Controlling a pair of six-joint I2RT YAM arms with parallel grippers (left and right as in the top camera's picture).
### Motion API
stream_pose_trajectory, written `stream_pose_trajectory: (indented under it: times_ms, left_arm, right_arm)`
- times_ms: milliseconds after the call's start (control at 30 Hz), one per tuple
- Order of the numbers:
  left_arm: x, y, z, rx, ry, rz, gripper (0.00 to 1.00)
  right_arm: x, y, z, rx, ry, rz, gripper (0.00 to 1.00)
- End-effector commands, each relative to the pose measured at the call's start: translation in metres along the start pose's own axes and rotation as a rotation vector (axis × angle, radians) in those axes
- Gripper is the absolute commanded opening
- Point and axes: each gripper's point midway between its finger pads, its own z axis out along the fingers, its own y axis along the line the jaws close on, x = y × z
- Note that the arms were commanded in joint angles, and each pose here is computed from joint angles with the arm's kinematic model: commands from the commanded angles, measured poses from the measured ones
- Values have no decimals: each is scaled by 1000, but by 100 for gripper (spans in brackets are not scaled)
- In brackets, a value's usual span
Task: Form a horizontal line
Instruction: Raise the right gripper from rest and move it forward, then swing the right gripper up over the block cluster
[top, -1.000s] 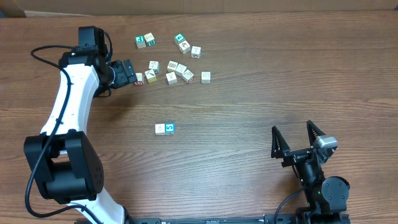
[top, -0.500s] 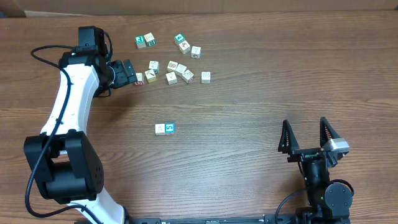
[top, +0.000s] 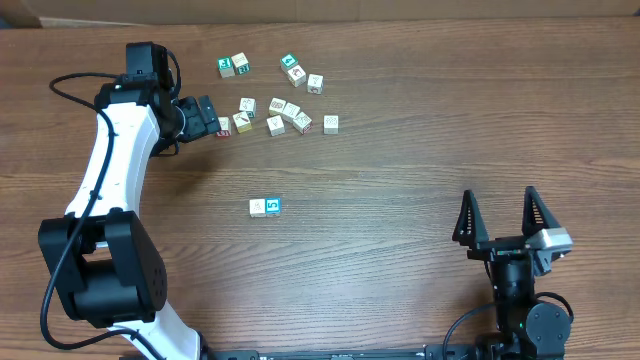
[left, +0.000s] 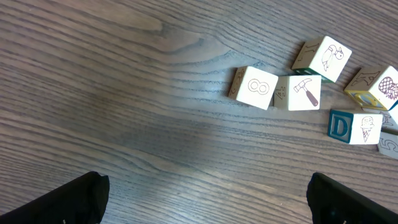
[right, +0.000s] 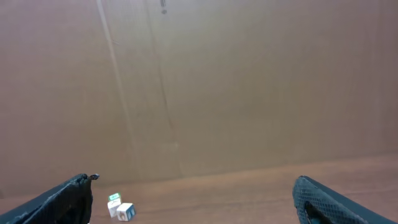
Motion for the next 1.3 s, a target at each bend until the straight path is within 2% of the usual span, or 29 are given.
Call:
stream_pose_trajectory:
  times_ms: [0,167,300,633,1033,1267]
  left_arm:
    - [-2,-2,1,-3,-6,6,100]
    - [-2,-2,1,-3,-6,6,100]
    - [-2,-2,1,-3,-6,6,100]
    - [-2,-2,1,-3,-6,6,100]
    - [-2,-2,1,-3,-6,6,100]
    - [-2,-2,1,-3,-6,6,100]
  right_arm:
    - [2,9,-1,-53,21,79,100]
    - [-9,26,-2,-135,32,154,100]
    - [-34,33,-5,-149,20,222,100]
    - [-97,40,-3,-84,112,124,100]
    - [-176,62,77,-42,366,133,100]
    - [-229,83,137,-89,503,70,100]
